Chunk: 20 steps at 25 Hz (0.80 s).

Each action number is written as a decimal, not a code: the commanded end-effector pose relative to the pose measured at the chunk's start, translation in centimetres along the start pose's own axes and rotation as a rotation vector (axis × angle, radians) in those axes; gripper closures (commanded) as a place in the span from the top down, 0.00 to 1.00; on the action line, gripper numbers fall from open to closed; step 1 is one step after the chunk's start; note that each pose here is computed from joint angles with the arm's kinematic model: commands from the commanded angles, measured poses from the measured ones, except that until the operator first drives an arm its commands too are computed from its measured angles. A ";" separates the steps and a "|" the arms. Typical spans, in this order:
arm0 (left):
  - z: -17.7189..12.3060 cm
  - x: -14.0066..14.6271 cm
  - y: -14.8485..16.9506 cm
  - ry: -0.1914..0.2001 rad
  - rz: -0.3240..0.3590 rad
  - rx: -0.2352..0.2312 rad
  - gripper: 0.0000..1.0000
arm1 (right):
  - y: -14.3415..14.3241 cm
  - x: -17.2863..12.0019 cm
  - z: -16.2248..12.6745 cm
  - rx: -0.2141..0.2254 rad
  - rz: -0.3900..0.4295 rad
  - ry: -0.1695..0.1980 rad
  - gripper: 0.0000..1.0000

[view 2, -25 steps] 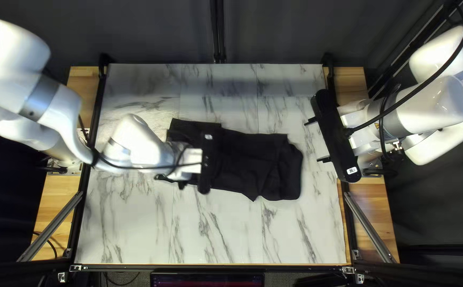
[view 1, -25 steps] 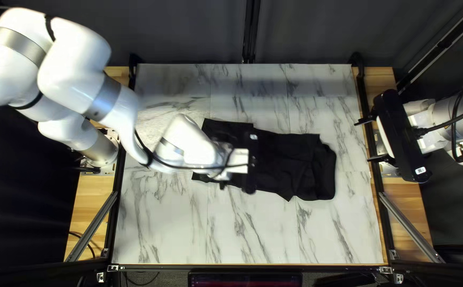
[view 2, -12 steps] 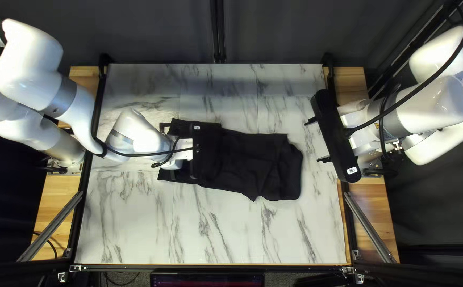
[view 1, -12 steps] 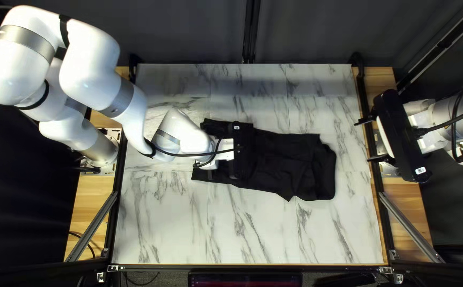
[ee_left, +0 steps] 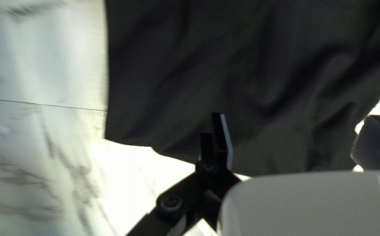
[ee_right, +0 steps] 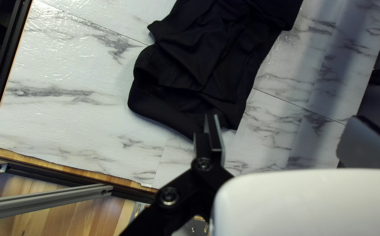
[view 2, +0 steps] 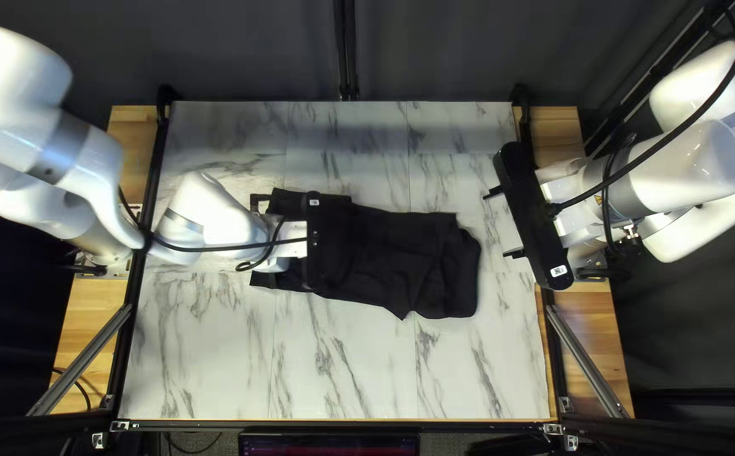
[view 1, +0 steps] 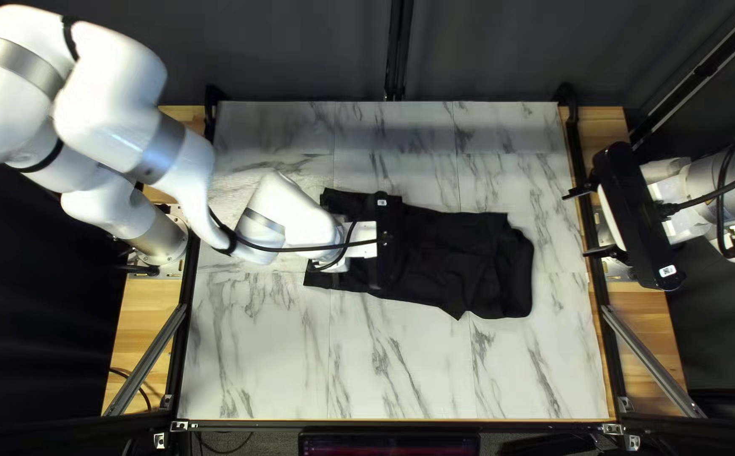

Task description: Fold t-shirt

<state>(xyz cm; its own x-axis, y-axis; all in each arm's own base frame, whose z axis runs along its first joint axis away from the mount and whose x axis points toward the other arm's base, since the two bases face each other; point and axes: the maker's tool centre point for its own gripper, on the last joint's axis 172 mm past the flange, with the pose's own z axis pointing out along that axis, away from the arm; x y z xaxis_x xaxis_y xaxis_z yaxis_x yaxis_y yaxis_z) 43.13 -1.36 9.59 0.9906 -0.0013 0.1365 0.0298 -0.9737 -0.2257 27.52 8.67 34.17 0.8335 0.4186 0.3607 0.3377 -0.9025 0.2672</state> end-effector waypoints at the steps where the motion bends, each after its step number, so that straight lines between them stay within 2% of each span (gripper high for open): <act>1: 2.5 -1.3 -0.6 -0.010 -0.003 -0.027 1.00 | 0.0 0.0 0.0 0.000 0.000 0.000 1.00; 8: 5.4 -3.6 -1.2 -0.047 -0.015 -0.058 1.00 | 0.0 0.0 0.0 0.000 0.000 0.000 1.00; 16: 6.0 -4.0 -1.5 -0.072 -0.013 -0.070 1.00 | 0.0 0.0 0.0 0.000 0.000 0.000 1.00; 19: 5.0 -3.7 -1.1 -0.062 -0.010 -0.071 1.00 | 0.0 0.0 0.0 0.000 0.000 0.000 1.00; 20: 3.4 -3.4 -1.0 -0.050 -0.008 -0.068 1.00 | 0.0 0.0 0.0 0.000 0.000 0.000 1.00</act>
<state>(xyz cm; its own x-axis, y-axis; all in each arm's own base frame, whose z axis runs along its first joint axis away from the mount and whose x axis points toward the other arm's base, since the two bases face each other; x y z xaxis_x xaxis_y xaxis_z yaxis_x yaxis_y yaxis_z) 40.07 1.14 4.04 0.9970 0.0218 0.0744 0.0333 -0.9871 -0.1565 27.52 8.67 34.17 0.8335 0.4186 0.3607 0.3377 -0.9025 0.2672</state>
